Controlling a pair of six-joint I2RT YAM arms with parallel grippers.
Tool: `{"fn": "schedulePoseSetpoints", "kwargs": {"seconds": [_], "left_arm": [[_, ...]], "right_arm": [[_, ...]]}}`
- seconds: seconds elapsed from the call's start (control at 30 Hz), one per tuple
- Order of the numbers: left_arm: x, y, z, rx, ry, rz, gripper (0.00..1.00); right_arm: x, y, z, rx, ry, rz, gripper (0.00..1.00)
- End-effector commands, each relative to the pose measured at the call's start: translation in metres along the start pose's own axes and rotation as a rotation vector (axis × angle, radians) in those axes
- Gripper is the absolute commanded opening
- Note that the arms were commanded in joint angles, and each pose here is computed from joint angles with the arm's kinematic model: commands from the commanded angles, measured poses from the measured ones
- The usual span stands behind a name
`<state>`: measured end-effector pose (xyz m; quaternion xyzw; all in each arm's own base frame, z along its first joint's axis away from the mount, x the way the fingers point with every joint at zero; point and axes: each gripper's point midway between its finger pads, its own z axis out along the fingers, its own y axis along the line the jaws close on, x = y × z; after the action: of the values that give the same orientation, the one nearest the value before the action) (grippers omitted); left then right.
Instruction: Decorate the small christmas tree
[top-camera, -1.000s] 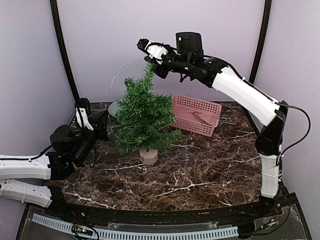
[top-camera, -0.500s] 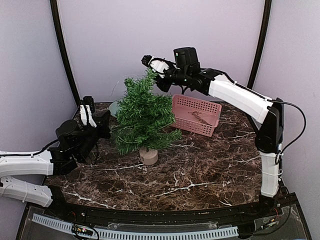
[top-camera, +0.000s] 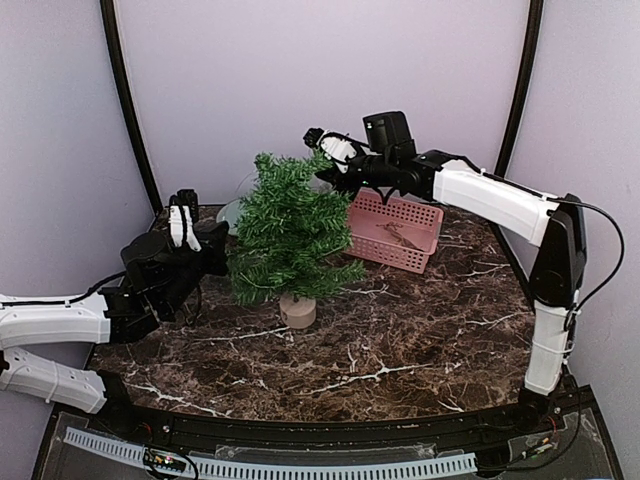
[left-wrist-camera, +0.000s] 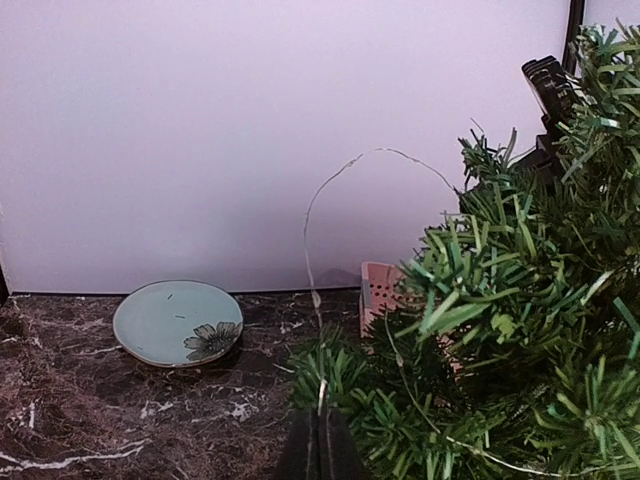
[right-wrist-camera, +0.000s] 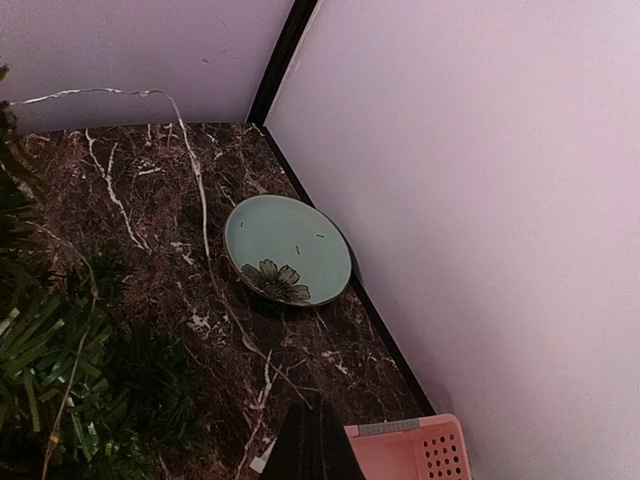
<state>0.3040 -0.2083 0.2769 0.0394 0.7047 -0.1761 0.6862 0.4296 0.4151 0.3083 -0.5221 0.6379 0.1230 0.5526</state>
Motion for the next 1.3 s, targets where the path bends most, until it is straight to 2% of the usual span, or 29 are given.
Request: {"fn": "schedulePoseSetpoints", "kwargs": {"seconds": [0.0, 0.17, 0.4, 0.67, 0.9, 1.03, 1.27], "left_arm": [[-0.006, -0.005, 0.005, 0.012, 0.010, -0.020, 0.00], [-0.005, -0.006, 0.005, 0.018, 0.018, -0.020, 0.00], [-0.011, -0.007, 0.004, 0.025, 0.001, -0.006, 0.00], [-0.025, -0.003, 0.010, 0.004, -0.023, 0.021, 0.00], [-0.035, 0.002, 0.020, 0.002, -0.030, 0.022, 0.00], [-0.038, -0.001, 0.021, 0.024, -0.041, 0.026, 0.00], [-0.043, 0.000, 0.020, 0.027, -0.049, 0.037, 0.00]], "right_arm": [[-0.018, -0.013, -0.026, -0.001, -0.081, 0.054, 0.00], [-0.014, -0.001, -0.029, -0.075, -0.086, 0.088, 0.00], [-0.039, 0.001, -0.041, -0.118, -0.159, 0.096, 0.00], [-0.065, -0.010, -0.058, -0.085, -0.229, 0.100, 0.00], [-0.069, -0.030, -0.062, -0.004, -0.245, 0.138, 0.00], [-0.074, -0.024, -0.070, -0.027, -0.280, 0.135, 0.00], [-0.063, -0.038, -0.067, 0.001, -0.245, 0.169, 0.00]]}}
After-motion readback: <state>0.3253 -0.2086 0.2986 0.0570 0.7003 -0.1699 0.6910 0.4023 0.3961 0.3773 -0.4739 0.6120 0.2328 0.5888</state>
